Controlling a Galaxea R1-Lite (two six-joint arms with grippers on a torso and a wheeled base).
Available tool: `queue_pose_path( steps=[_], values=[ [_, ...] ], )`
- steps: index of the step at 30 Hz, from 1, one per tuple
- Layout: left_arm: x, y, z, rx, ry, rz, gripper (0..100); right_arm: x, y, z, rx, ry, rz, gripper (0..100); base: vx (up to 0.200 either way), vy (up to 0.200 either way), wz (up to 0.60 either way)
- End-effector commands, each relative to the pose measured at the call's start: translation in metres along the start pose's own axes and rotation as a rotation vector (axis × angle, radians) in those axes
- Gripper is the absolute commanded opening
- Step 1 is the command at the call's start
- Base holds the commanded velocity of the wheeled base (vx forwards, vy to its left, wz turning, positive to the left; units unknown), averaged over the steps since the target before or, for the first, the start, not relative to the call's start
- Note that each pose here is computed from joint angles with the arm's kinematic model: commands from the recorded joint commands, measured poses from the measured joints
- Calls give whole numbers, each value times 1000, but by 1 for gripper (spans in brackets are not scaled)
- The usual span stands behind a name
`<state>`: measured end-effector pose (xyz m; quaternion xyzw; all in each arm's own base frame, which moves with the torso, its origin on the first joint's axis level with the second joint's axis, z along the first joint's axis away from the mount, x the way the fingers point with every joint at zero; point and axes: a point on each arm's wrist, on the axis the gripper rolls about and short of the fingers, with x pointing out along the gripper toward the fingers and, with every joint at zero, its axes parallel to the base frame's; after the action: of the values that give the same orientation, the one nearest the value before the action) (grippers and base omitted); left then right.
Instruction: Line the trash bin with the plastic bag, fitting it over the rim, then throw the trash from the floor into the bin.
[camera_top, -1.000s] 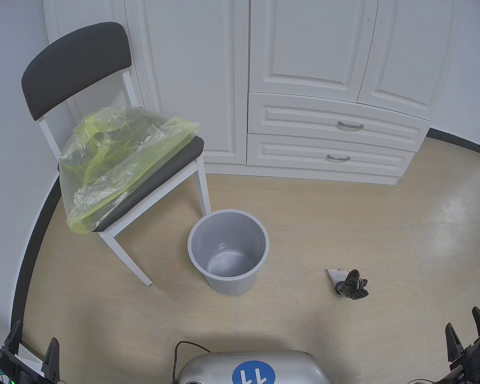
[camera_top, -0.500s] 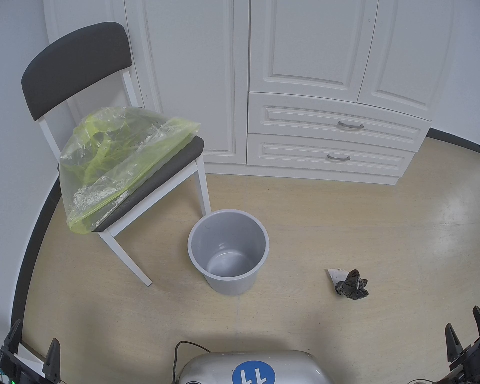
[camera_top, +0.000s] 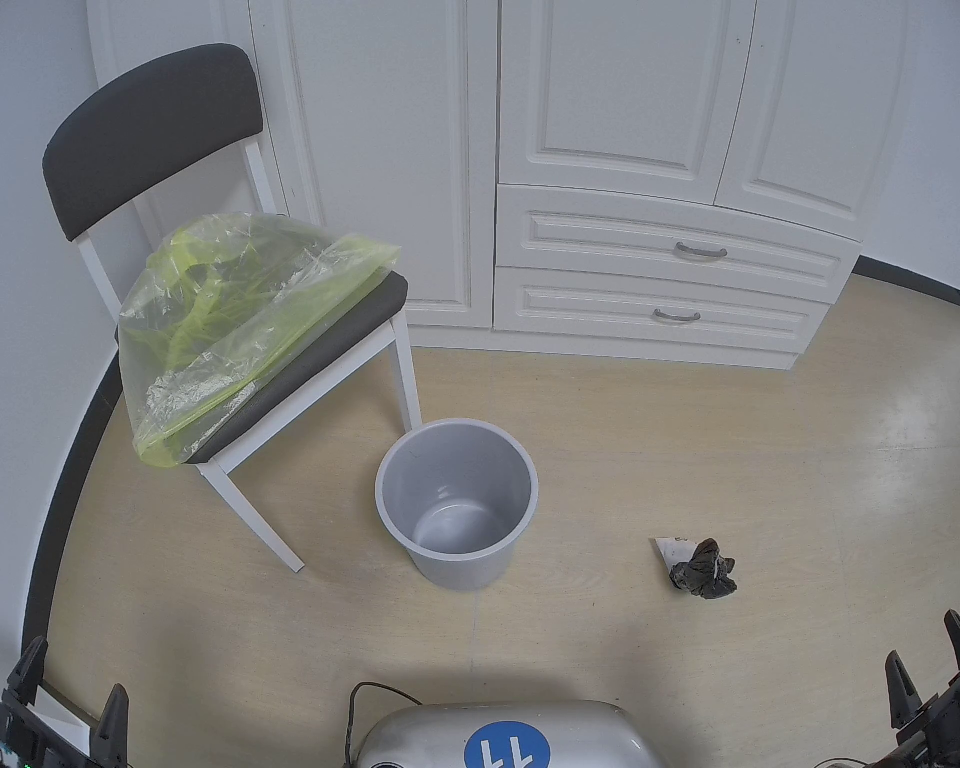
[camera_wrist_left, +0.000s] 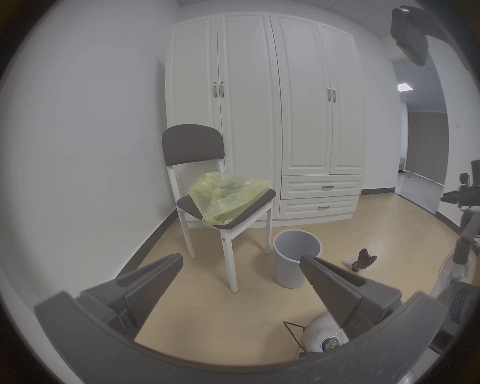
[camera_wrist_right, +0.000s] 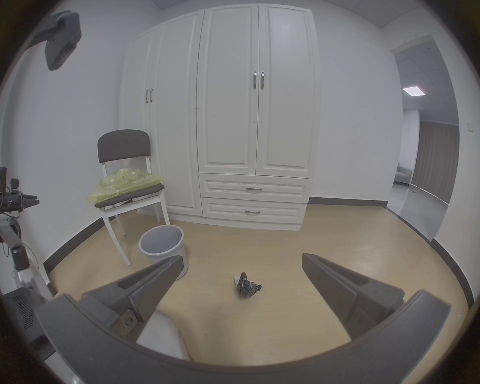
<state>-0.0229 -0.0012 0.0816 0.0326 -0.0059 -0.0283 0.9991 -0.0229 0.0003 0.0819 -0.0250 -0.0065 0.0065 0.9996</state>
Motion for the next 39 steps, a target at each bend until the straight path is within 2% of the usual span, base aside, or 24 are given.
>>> queue_pose_path(
  steps=[1,2,4,8,10,11,12,13,14,16,17,19,21,24,30,34,39],
  values=[
    [0,0,-6,-39,6,9,100,0,0,-5,44,-4,2,100,0,0,0],
    [0,0,-6,-80,5,32,100,0,0,-4,73,-7,-3,100,0,0,0],
    [0,1,-6,-116,4,65,100,0,-1,-4,81,-10,-29,100,0,0,0],
    [0,1,-5,-108,-1,74,100,0,-1,-3,73,-19,-47,100,0,0,0],
    [0,2,-3,-77,-19,79,100,0,-1,5,53,-94,-36,100,0,0,0],
    [-3,2,10,-35,-98,80,100,-2,-1,16,26,-208,-12,100,0,0,0],
    [-8,3,32,-20,-201,67,100,-3,0,25,-9,-284,41,100,0,0,0],
    [-11,4,47,-30,-247,50,100,-1,1,27,-29,-274,82,100,0,0,0],
    [-11,4,48,-30,-247,49,100,0,1,27,-31,-270,87,100,0,0,0],
    [-3,7,65,-32,-196,-13,100,4,2,24,-43,-198,161,100,0,0,0],
    [-3,7,65,-32,-190,-16,100,4,2,23,-43,-194,164,100,0,0,0],
    [10,7,67,-32,-100,-50,100,14,2,24,-31,-108,212,100,0,0,0],
    [16,7,69,-30,-63,-49,100,17,2,25,-26,-78,226,100,0,0,0],
    [38,8,87,-28,28,-30,100,33,2,32,-21,-15,252,100,0,0,0],
    [60,9,102,-4,93,-5,100,50,1,56,-24,-116,176,100,0,0,0],
    [62,9,101,25,106,-6,100,53,0,64,-23,-177,134,100,0,0,0],
    [59,8,94,35,112,-7,100,42,-1,60,-22,-205,111,100,0,0,0]
  ],
)
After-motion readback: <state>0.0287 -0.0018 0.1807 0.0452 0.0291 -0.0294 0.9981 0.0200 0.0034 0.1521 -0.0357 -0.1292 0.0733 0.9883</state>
